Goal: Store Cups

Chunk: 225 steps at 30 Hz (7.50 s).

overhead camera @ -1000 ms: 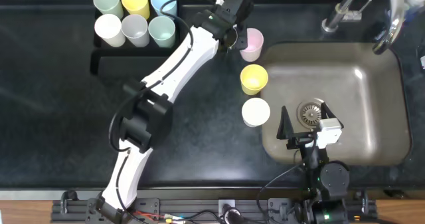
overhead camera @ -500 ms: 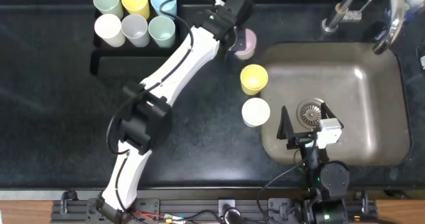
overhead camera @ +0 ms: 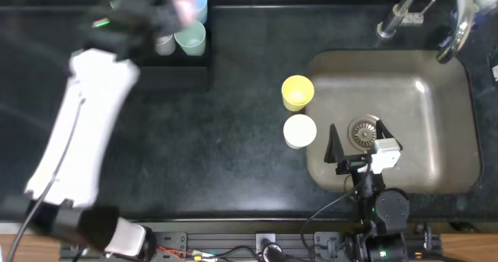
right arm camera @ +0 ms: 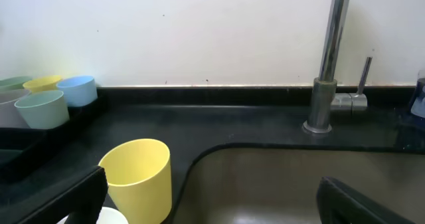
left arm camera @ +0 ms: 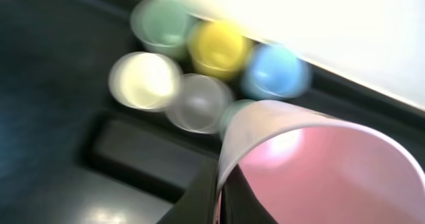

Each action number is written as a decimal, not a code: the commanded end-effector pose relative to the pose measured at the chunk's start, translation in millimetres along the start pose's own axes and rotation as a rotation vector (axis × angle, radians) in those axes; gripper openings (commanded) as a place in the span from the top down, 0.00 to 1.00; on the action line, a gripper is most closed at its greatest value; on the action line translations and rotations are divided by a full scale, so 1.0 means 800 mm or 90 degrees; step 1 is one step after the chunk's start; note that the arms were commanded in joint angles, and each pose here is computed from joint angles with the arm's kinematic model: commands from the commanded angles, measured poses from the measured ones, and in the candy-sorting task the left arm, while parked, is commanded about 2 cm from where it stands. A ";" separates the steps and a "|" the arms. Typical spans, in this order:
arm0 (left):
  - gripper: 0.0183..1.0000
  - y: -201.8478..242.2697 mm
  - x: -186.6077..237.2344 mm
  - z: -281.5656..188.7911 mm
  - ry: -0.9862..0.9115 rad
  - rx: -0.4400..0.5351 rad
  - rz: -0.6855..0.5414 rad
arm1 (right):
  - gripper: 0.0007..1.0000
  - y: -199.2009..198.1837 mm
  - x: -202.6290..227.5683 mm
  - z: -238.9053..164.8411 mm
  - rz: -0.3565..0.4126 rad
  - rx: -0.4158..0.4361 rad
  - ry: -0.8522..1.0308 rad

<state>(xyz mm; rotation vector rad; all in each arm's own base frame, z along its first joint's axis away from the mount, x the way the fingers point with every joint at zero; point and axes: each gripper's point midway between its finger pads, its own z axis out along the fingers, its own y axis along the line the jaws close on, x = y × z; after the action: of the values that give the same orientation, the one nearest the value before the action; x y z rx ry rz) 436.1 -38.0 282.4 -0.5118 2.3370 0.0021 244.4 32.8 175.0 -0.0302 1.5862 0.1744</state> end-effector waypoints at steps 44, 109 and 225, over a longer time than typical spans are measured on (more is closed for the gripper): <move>0.97 0.188 0.111 0.186 0.239 -0.043 0.128 | 0.00 0.001 0.005 0.001 0.002 -0.002 0.001; 0.26 -0.186 0.079 -0.015 0.048 0.197 0.156 | 0.00 0.001 0.005 0.001 0.002 -0.002 0.001; 0.98 0.084 0.197 0.172 0.226 -0.338 -0.638 | 0.00 0.001 0.005 0.001 0.002 -0.002 0.001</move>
<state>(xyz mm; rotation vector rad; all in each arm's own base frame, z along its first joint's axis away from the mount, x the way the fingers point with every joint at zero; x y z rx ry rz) 398.2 -15.8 75.9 -1.9997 2.1514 0.0474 244.4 32.8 175.1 -0.0299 1.5858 0.1748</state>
